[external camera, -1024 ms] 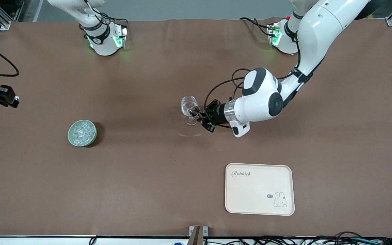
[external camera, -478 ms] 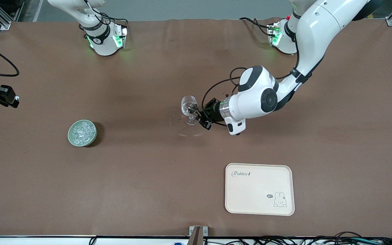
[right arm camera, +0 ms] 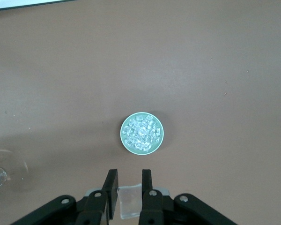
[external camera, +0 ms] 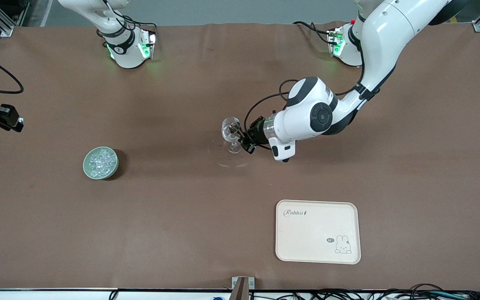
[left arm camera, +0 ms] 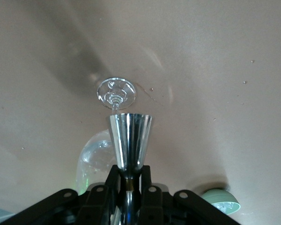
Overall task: Pour wine and add ice with both arms
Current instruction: 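Tilt the jigger over the wine glass with the left gripper to pour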
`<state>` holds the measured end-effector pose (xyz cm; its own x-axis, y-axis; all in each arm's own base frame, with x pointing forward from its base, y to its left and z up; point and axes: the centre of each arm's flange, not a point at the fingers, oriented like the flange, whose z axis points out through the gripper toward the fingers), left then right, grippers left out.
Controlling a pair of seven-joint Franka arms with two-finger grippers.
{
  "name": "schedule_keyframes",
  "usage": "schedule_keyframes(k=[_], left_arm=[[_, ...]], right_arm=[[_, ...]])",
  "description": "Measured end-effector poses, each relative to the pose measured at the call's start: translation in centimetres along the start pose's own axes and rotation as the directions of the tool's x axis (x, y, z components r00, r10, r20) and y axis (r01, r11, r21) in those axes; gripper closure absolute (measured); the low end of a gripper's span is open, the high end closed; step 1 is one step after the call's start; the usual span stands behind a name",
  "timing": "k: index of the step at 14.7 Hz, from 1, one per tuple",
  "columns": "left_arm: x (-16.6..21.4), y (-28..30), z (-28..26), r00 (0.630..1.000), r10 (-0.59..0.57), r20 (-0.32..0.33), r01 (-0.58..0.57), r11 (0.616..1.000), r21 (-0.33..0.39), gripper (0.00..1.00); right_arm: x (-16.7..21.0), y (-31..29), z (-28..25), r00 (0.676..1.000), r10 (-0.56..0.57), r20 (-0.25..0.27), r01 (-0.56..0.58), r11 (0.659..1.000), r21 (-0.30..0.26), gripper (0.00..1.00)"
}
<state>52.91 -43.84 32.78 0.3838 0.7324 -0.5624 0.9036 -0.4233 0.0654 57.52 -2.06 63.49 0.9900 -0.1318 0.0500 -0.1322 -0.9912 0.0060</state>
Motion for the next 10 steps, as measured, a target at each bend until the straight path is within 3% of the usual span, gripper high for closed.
schedule_keyframes(k=[10], left_arm=[[-0.38, -0.34, 0.25, 0.995, 0.056, -0.080, -0.055, 0.998, 0.019, 0.78]], right_arm=[[0.00, -0.01, 0.00, 1.000, 0.000, 0.000, 0.000, 1.000, 0.001, 0.75]])
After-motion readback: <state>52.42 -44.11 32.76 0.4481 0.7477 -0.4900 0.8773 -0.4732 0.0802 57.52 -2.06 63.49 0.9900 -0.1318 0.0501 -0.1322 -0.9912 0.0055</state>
